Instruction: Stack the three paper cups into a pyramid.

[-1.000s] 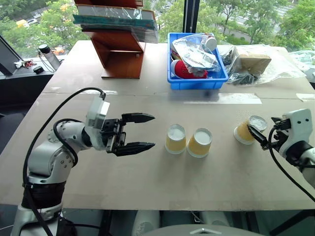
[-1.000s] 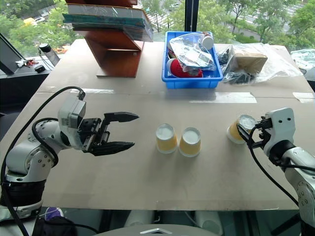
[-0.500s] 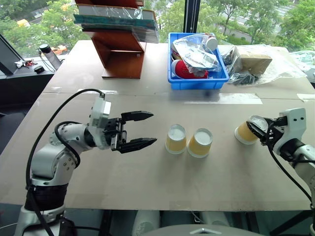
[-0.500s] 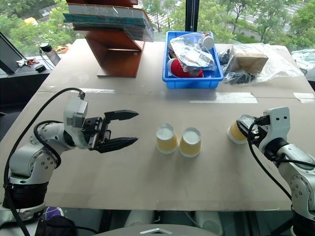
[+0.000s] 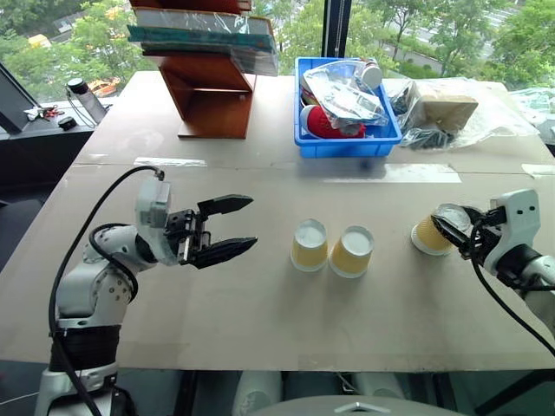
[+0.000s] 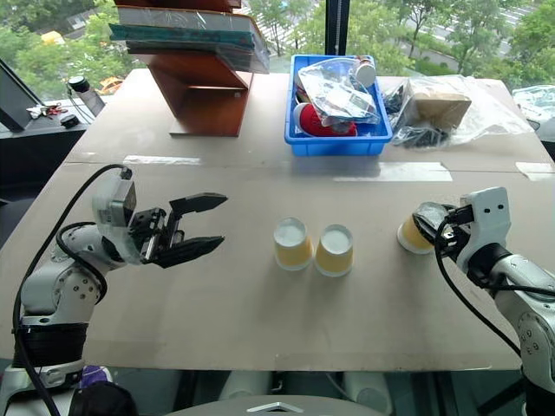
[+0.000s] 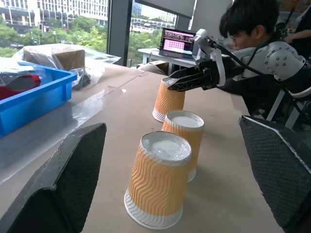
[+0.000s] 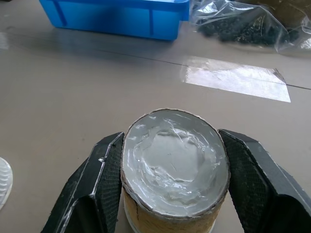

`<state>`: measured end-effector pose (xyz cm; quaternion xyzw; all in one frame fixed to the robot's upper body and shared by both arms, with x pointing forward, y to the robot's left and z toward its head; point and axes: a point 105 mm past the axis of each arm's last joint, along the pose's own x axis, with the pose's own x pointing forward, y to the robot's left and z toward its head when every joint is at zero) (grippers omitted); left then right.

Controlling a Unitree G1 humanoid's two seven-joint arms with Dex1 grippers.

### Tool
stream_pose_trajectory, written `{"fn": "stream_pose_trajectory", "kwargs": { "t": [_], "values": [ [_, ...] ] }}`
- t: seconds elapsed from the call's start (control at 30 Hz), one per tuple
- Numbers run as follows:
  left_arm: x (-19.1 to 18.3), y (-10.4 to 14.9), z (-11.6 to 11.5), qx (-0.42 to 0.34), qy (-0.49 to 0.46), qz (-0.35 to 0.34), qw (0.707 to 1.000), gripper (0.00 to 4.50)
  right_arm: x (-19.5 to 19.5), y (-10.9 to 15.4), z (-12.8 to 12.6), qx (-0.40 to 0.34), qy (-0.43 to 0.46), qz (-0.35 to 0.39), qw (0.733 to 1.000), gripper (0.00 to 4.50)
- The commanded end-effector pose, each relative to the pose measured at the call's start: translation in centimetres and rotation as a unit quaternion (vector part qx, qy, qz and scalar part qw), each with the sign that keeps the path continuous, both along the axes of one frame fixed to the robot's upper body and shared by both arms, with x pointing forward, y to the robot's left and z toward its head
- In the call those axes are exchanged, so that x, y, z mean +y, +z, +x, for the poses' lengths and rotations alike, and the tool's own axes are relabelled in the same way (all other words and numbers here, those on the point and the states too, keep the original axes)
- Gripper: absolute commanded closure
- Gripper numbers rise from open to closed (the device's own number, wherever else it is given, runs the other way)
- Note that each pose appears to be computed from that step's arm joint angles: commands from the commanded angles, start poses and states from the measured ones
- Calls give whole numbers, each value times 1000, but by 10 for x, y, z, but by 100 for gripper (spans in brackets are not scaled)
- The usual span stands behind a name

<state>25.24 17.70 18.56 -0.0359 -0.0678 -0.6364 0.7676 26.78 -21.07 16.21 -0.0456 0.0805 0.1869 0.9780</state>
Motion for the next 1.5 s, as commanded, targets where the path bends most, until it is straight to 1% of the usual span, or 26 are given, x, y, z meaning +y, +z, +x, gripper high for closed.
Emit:
{"fn": "stream_pose_trajectory", "kwargs": {
  "t": [0.03,0.13,0.27,0.37,0.43,0.67,0.9,1.17,1.5],
  "values": [
    [21,14,-14,9,-47,-19,999,0,39,47,-16,-63,118,-9,991,177],
    [33,8,-16,18,-51,2,999,0,56,67,-20,-70,172,-11,983,177],
    [40,1,-14,25,-40,16,999,0,86,99,-20,-77,264,-30,961,177],
    [36,0,-14,24,-42,11,999,0,110,107,-18,-65,314,-56,946,177],
    [34,1,-14,25,-43,9,999,0,118,110,-16,-57,325,-49,943,177],
    [31,2,-16,23,-35,4,999,0,136,100,-16,-15,367,-69,927,177],
    [29,1,-20,24,-22,0,999,0,148,94,-22,-7,397,-73,915,177],
    [25,2,-21,22,-18,-4,1000,0,155,89,-19,-20,398,-79,914,177],
    [19,8,-15,11,-9,-16,1000,0,154,78,-21,-3,404,-87,910,177]
  ]
}}
